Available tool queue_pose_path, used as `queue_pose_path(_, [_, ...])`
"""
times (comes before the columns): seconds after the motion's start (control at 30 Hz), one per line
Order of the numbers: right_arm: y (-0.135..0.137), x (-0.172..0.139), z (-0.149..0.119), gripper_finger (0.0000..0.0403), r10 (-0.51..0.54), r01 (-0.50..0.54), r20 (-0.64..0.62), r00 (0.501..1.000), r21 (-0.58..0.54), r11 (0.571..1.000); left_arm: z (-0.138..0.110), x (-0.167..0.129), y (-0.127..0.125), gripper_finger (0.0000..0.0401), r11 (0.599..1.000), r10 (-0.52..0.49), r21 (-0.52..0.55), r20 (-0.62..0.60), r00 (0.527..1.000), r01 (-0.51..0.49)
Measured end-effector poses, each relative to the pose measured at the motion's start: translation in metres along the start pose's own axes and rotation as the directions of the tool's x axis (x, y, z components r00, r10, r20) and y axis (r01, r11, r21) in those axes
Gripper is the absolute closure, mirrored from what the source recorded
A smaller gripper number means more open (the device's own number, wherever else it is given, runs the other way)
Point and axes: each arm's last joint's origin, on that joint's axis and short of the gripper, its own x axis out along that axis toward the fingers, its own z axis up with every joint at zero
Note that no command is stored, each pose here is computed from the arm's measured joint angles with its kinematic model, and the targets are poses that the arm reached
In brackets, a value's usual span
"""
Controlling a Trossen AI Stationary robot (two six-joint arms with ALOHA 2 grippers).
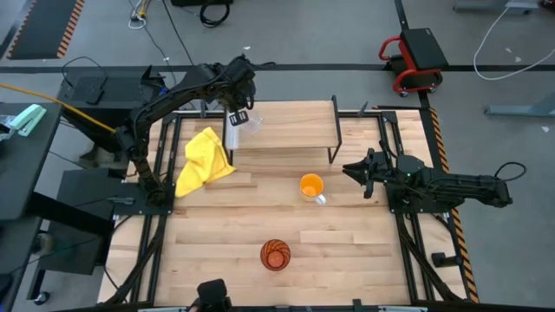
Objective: Stack small to large cups/mugs on shelf
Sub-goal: Put the transparent mug on the shelf
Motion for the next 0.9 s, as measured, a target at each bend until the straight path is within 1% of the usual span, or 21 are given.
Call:
queue_pose_path(0.17, [0.004, -0.001, 0.012, 0.0315, 0.035, -0.031, 0.109, 0.993, -0.034, 0.999, -0.005, -0.018, -0.004, 0.0312, 0.999, 0.005, -0.04, 0.016, 1.0, -0.004])
queue_pose_path(0.2, [0.005, -0.001, 0.015, 0.0315, 0.037, -0.031, 0.115, 0.993, -0.048, 0.998, -0.006, -0.023, -0.005, 0.0314, 0.999, 0.005, -0.05, 0.024, 1.0, -0.004])
queue_pose_path(0.33, [0.013, -0.003, 0.041, 0.0315, 0.045, -0.03, 0.148, 0.988, -0.103, 0.994, -0.013, -0.036, -0.006, 0.0318, 0.991, 0.001, -0.13, 0.027, 1.0, 0.003])
queue_pose_path(0.5, [0.023, 0.007, 0.078, 0.0321, -0.061, 0.078, 0.109, 0.992, -0.162, 0.984, -0.024, -0.045, -0.009, 0.0315, 0.969, -0.024, -0.247, -0.033, 0.999, 0.015])
queue_pose_path(0.6, [0.03, 0.026, 0.098, 0.0331, -0.094, 0.104, 0.054, 0.994, -0.213, 0.971, -0.031, -0.046, -0.011, 0.0314, 0.954, -0.048, -0.3, -0.104, 0.993, 0.014])
queue_pose_path(0.7, [0.034, 0.051, 0.122, 0.0345, -0.132, 0.129, 0.004, 0.991, -0.259, 0.957, -0.036, -0.043, -0.016, 0.0318, 0.938, -0.065, -0.346, -0.157, 0.985, 0.007])
queue_pose_path(0.83, [0.028, 0.091, 0.152, 0.0375, -0.215, 0.178, -0.1, 0.971, -0.291, 0.94, -0.038, -0.036, -0.028, 0.0326, 0.937, -0.082, -0.35, -0.2, 0.976, 0.007])
queue_pose_path(0.9, [0.019, 0.111, 0.166, 0.0393, -0.214, 0.166, -0.152, 0.965, -0.281, 0.945, -0.038, -0.032, -0.035, 0.0329, 0.944, -0.09, -0.331, -0.217, 0.972, 0.014])
